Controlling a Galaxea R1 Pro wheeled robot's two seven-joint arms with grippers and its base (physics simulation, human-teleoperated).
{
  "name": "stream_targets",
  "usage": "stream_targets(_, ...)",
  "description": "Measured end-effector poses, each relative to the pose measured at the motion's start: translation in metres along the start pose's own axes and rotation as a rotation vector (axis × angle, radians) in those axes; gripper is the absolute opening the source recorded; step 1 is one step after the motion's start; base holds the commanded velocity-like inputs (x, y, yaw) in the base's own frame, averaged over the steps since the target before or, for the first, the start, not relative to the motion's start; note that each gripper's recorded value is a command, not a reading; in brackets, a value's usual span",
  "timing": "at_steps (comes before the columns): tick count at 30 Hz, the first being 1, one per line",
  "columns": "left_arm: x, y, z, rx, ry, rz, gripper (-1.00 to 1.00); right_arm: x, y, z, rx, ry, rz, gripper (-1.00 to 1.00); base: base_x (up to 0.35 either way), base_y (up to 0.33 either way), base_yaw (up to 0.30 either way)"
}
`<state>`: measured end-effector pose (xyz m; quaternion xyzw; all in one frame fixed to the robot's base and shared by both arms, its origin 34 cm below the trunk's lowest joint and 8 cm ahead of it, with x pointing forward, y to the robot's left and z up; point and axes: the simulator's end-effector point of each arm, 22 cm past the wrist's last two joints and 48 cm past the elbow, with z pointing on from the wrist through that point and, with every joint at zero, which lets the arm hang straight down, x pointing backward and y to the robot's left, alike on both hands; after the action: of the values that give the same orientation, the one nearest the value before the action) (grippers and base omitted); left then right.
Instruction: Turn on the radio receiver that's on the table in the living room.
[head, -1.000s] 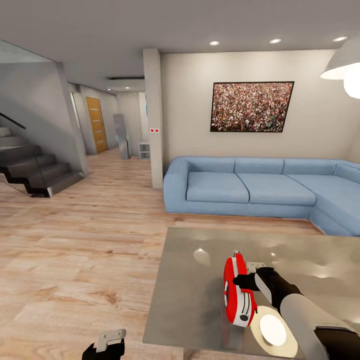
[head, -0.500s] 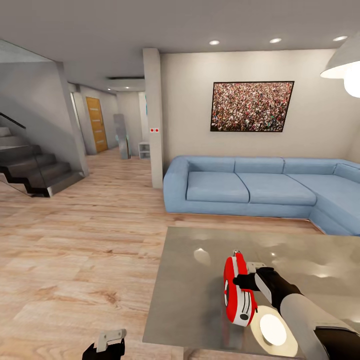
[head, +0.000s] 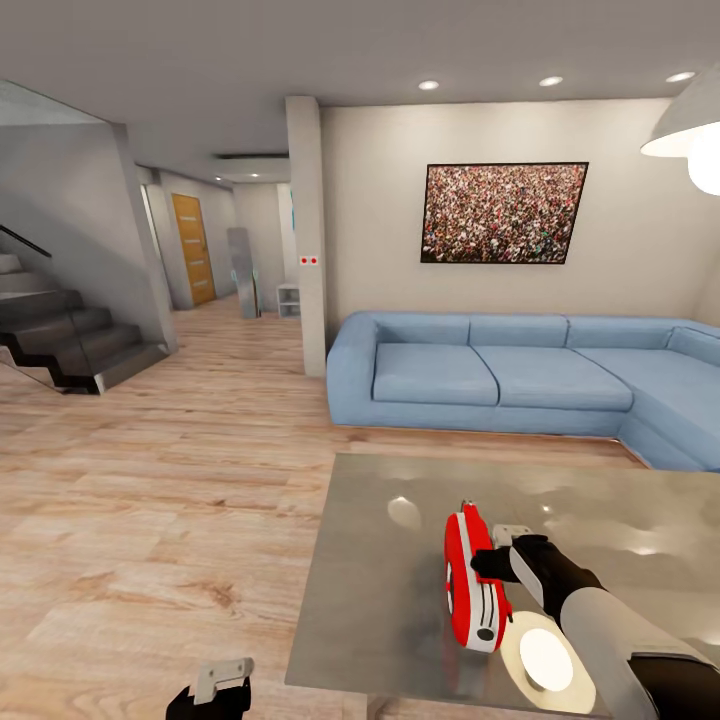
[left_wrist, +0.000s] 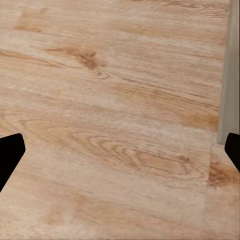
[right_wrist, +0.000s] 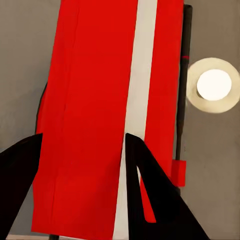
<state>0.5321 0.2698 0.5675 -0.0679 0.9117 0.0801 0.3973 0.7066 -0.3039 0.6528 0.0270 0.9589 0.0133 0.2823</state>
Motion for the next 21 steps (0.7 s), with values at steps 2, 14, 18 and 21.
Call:
stream_targets(2,-0.0002,-0.0004,0.0,0.002,-0.001,0.002,1.0,0.0,-0.0001,0.0,0.0,0.0,0.0,-1.0,0.0,0.0,0.0)
stream_targets(14,-0.0014,0.0046,0.001,-0.003,-0.005,0.015,1.0,-0.0002,-0.0003,-0.0001,0.001,-0.001,-0.001,-1.0,0.0,0.0,0.0)
stream_targets(18,-0.0016,0.0077,0.0014,-0.008,-0.006,0.018,1.0,-0.0003,-0.0001,-0.0001,0.0,-0.001,-0.003,-1.0,0.0,0.0,0.0)
stream_targets(21,-0.0017,0.0079,0.0014,-0.009,-0.006,0.018,1.0,-0.0003,0.0002,-0.0001,-0.001,0.0,-0.005,-1.0,0.0,0.0,0.0)
